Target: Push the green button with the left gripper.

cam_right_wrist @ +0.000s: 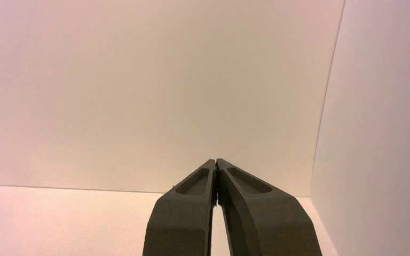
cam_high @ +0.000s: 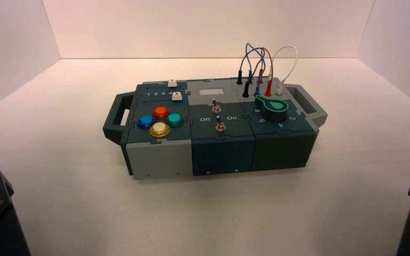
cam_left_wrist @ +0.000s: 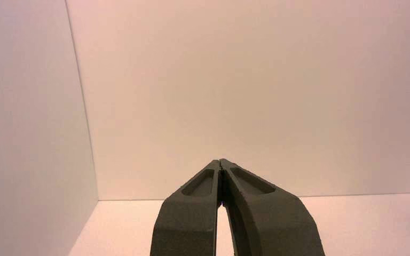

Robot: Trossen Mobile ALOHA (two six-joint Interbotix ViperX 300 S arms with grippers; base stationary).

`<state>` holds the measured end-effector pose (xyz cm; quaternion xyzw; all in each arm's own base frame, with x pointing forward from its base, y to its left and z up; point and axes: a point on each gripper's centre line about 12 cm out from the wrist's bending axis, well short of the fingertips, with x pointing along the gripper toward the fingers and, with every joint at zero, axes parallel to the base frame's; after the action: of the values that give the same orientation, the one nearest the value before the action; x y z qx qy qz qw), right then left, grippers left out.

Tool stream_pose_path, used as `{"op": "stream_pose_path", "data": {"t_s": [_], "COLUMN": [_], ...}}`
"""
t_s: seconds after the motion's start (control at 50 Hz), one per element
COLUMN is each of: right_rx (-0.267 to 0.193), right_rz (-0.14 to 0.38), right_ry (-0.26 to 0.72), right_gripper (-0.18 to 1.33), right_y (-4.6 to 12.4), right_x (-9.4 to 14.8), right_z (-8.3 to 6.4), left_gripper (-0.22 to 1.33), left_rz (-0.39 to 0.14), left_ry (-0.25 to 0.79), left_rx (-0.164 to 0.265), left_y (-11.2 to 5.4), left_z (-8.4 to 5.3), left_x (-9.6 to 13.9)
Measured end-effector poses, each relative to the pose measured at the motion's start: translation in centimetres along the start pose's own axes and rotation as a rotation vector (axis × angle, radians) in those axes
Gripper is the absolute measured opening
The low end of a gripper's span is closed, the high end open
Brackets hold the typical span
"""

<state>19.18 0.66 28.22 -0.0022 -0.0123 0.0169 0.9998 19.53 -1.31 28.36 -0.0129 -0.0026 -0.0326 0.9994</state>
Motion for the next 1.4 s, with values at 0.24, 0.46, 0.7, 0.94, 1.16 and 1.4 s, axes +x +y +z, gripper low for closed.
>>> {"op": "stream_pose_path", "data": {"t_s": [0.24,0.46,0.7,0.94,1.16,1.4], "right_rx": [-0.003,-0.003,-0.008,-0.014,-0.013,-0.041], "right_rz": [0.001,0.004,0.091,0.185,0.27,0.33], "right_ry": [0.021,0.064,0.226,0.452,0.628,0.822], "right_gripper": [-0.14,-0.14,-0.14,-0.14,-0.14,-0.14], "right_y": [0.0,0.1,1.8,4.0,6.1,7.7], "right_x": [0.0,0.0,0.7,1.6,1.5,1.7], "right_z": [-0.3,-0.8,-1.9,-4.1,-5.4,-5.8], "left_gripper": [-0.17,-0.17,-0.17,-0.17,-0.17,-0.17], "left_rz": [-0.008,-0.029,-0.115,-0.152,-0.183,-0.289], "left_ry": [0.019,0.064,0.213,0.364,0.462,0.598], "left_rx": [0.002,0.001,0.013,0.046,0.059,0.065], "left_y": [-0.1,-0.6,-2.5,-3.4,-4.2,-6.8], "left_z": [-0.2,-0.4,-0.4,-0.8,-1.3,-1.6], "left_x": [0.0,0.0,1.0,2.1,2.3,1.9]}}
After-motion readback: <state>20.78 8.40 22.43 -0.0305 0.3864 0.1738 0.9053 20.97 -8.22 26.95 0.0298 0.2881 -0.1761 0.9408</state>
